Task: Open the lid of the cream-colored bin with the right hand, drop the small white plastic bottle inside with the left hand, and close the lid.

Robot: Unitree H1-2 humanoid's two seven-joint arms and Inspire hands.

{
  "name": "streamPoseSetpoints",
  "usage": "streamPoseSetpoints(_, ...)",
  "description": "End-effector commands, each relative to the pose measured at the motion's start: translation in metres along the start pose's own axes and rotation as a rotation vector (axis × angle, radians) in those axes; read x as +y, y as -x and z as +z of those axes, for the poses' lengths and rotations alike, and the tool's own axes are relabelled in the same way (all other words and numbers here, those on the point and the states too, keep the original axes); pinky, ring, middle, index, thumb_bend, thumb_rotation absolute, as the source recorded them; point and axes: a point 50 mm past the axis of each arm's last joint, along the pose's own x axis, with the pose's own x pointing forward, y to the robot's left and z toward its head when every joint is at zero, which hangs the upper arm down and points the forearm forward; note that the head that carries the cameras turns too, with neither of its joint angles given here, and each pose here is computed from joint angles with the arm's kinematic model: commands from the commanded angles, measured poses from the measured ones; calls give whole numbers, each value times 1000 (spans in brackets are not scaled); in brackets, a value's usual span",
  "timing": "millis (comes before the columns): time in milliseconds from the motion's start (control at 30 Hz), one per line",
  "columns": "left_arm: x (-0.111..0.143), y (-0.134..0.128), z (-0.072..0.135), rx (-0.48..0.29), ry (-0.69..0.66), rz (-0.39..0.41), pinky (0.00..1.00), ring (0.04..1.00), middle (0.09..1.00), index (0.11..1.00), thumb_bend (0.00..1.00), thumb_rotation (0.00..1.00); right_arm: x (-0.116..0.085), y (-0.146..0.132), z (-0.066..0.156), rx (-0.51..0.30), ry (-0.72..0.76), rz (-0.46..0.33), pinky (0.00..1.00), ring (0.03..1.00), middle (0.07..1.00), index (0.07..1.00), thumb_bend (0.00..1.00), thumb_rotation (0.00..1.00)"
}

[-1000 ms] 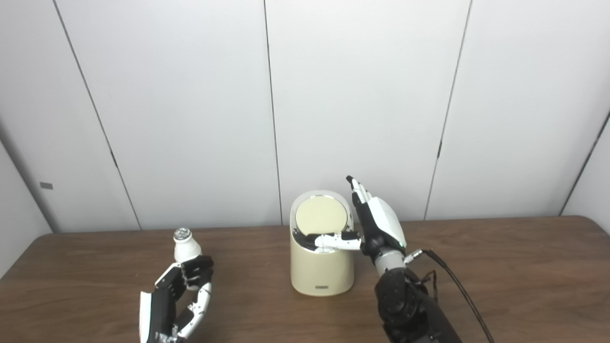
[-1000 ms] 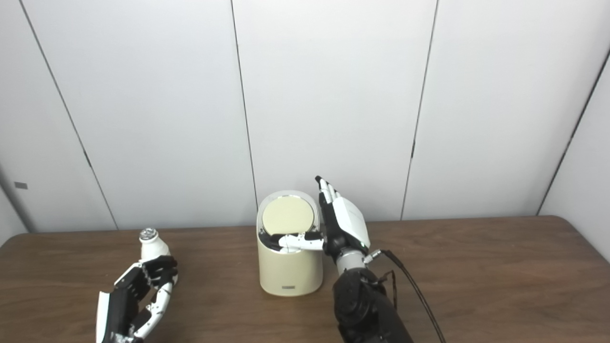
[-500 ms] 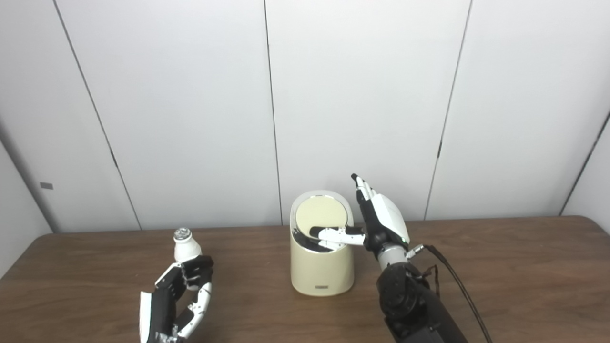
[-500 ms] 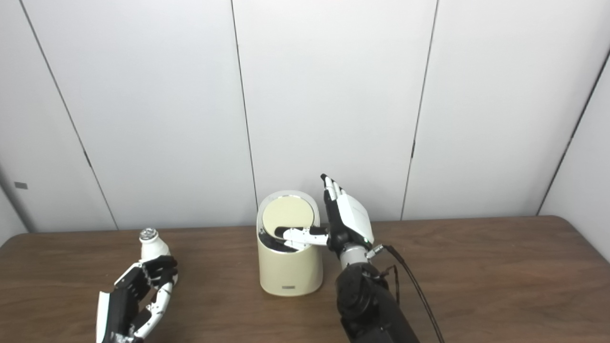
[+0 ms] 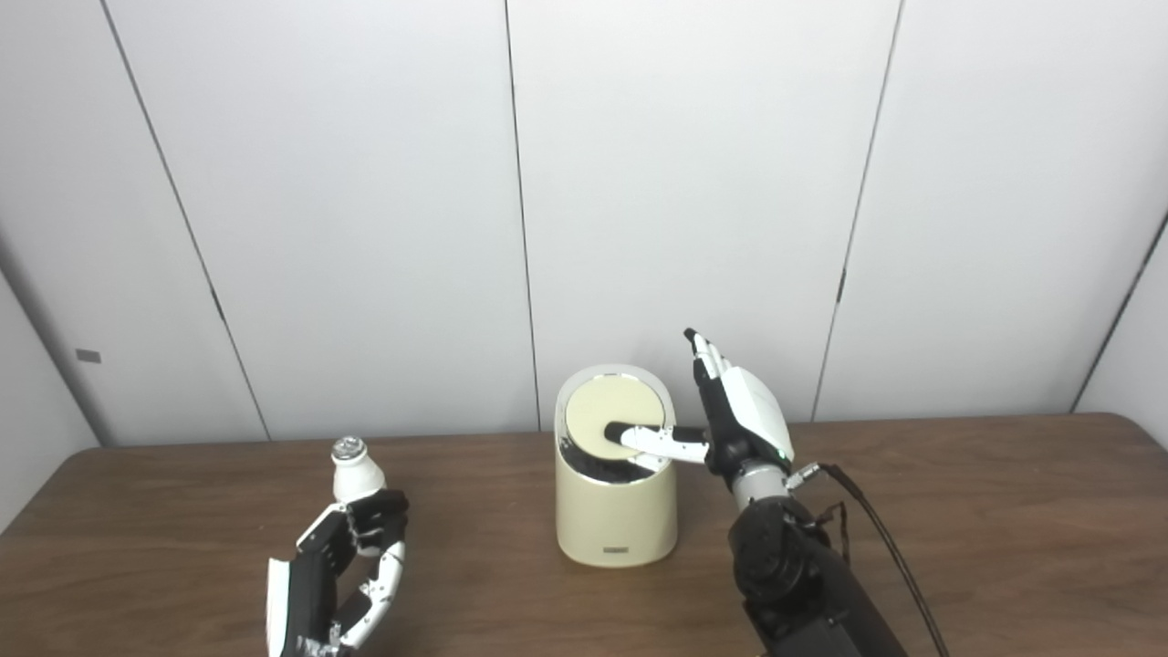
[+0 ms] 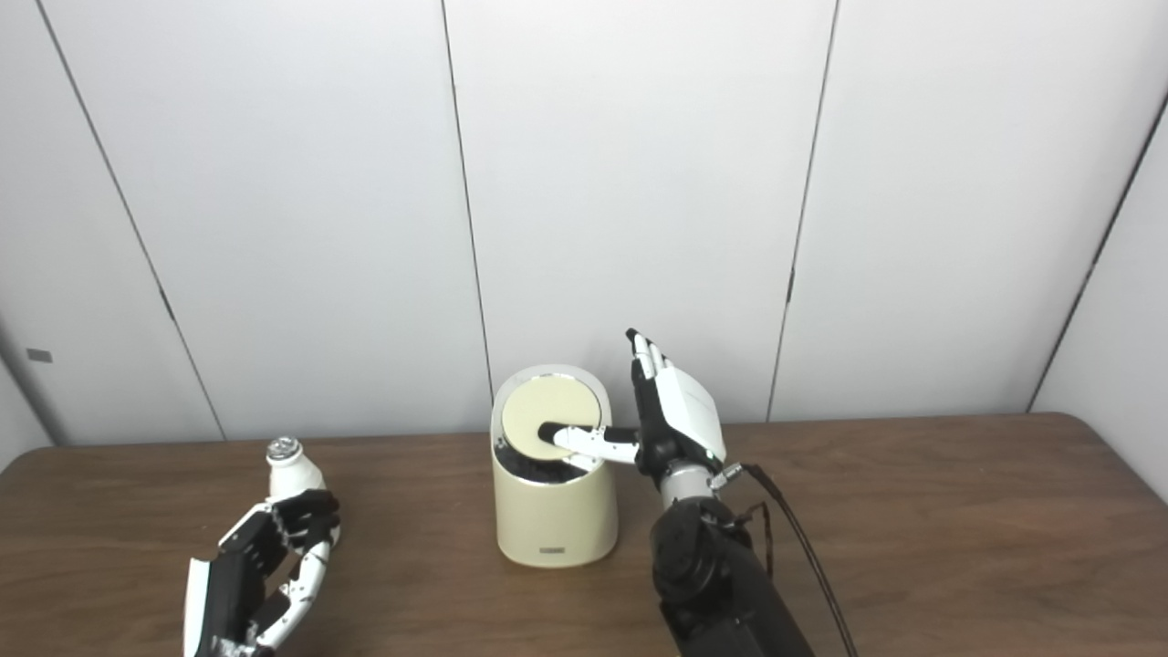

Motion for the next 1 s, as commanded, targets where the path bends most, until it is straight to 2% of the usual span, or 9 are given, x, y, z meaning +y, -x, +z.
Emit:
streamPoseSetpoints(0, 0, 19, -19, 76, -23, -12, 546, 611, 634, 621, 253, 143, -22, -15, 30, -78, 6, -86, 940, 988, 999, 1000, 837, 543)
streamPoseSetpoints(133, -2, 19, -18, 72, -23, -14, 541, 611, 636, 621, 243, 150, -23, -16, 32, -83, 4, -98, 894, 972, 989, 992, 926, 395)
streamPoseSetpoints(233, -3, 19, -18, 78, -8, -12, 547, 616, 641, 622, 255, 161, -23, -15, 35, -93, 16, -103, 932, 979, 989, 995, 973, 308)
streamPoseSetpoints(333, -4, 19, -17, 80, -8, -12, 548, 616, 640, 624, 257, 154, -24, -14, 37, -106, 48, -107, 960, 983, 993, 1000, 982, 232)
streamPoseSetpoints(667, -6, 18, -17, 78, -1, -12, 545, 615, 639, 623, 250, 148, -25, -12, 42, -134, 132, -117, 896, 960, 983, 992, 986, 8)
streamPoseSetpoints(767, -5, 18, -17, 81, 6, -12, 549, 618, 643, 625, 249, 132, -25, -12, 42, -135, 136, -117, 892, 956, 980, 987, 976, 0)
streamPoseSetpoints(833, -5, 18, -17, 82, 3, -12, 547, 618, 643, 627, 248, 134, -26, -11, 43, -135, 106, -113, 890, 953, 977, 982, 944, 44)
streamPoseSetpoints(867, -5, 18, -17, 82, 5, -11, 547, 618, 643, 627, 248, 135, -27, -11, 43, -132, 84, -108, 901, 959, 980, 985, 926, 95)
streamPoseSetpoints(967, -6, 17, -18, 78, 7, -12, 545, 617, 640, 625, 248, 136, -29, -9, 42, -120, 28, -85, 916, 968, 985, 987, 879, 388)
